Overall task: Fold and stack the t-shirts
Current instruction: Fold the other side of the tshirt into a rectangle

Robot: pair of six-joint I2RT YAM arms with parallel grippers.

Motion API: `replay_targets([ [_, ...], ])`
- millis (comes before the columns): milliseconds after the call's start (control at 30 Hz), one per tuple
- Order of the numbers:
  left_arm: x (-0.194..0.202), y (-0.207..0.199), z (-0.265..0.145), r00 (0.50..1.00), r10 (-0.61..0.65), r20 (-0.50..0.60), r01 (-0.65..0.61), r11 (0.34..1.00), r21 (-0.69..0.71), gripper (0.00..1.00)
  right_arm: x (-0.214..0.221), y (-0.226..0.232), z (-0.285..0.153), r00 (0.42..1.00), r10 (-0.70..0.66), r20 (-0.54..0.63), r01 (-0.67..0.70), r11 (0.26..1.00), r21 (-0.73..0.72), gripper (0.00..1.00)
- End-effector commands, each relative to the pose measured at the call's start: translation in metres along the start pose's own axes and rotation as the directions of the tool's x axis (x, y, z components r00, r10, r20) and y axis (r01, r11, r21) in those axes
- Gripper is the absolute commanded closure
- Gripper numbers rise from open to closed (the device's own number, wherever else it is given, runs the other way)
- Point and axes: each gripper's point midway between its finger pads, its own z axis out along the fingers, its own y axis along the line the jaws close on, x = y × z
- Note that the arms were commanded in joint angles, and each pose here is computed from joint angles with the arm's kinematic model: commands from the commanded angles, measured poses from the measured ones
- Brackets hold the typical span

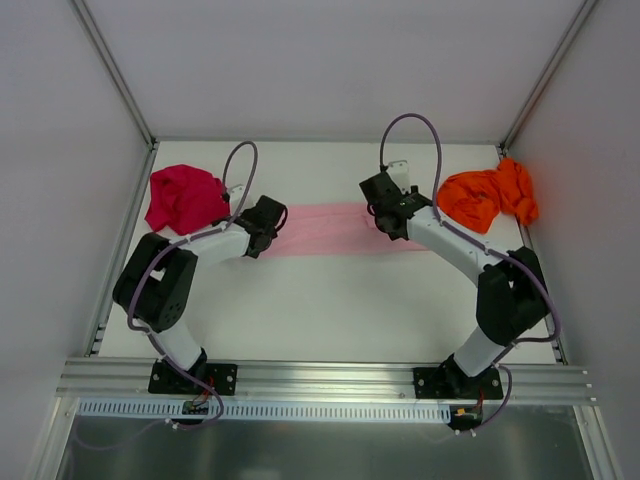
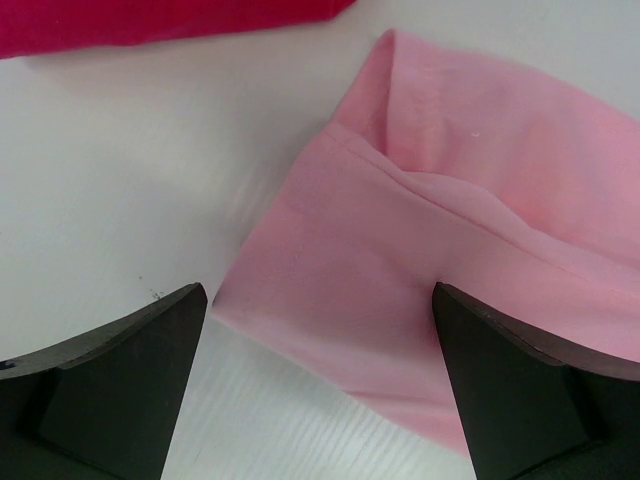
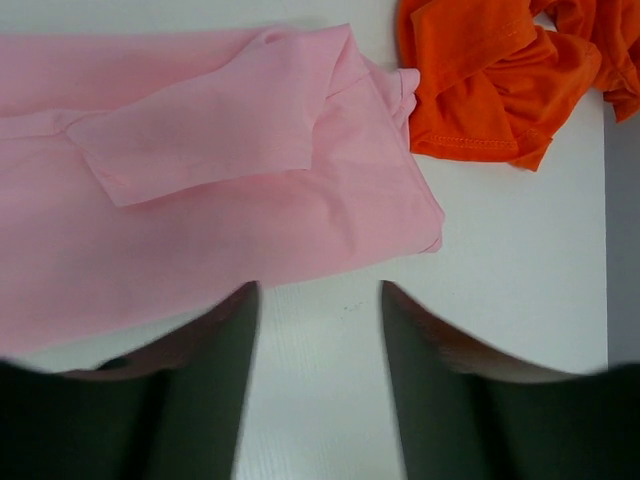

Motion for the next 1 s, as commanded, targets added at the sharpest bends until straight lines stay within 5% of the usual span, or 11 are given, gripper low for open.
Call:
replay_targets([
  [0, -0.029, -0.019, -0.031, 0.995, -0.03, 0.093, 0.02, 0.994, 0.109, 0.01, 0.006, 0.016, 0.014, 1.0, 0.018, -0.008, -0.018, 1.0, -0.021, 0.55],
  [33, -0.033, -0.023, -0.035, 0.995, 0.008, 0.102, -0.022, 0.991, 0.131, 0.01, 0.009, 0.029, 0.019, 1.0, 0.014, -0.023, -0.016, 0.998, -0.062, 0.72],
  [67, -0.036, -0.03, -0.039, 0.993, 0.021, 0.113, -0.04, 0.985, 0.166, 0.01, 0.007, 0.033, 0.021, 1.0, 0.016, -0.024, -0.018, 0.997, -0.076, 0.79],
  [300, -0.053, -0.03, -0.065, 0.976, 0.028, 0.216, -0.055, 0.992, 0.118, 0.01, 0.002, 0.037, 0.029, 0.999, -0.004, -0.034, 0.002, 0.998, -0.067, 0.95],
  [400, -0.053, -0.036, -0.07, 0.972, 0.029, 0.231, -0.062, 0.989, 0.137, 0.01, 0.003, 0.034, 0.032, 0.999, -0.015, -0.035, 0.013, 0.999, -0.047, 0.97],
  [533, -0.047, -0.08, -0.081, 0.971, 0.021, 0.239, -0.106, 0.932, 0.348, 0.01, -0.001, 0.028, 0.036, 0.999, -0.018, -0.027, 0.018, 1.0, -0.016, 0.99],
  [967, -0.003, -0.136, -0.064, 0.981, 0.114, 0.155, -0.177, 0.85, 0.496, 0.01, -0.029, 0.015, 0.066, 0.997, 0.038, -0.064, -0.038, 0.999, 0.006, 0.99],
])
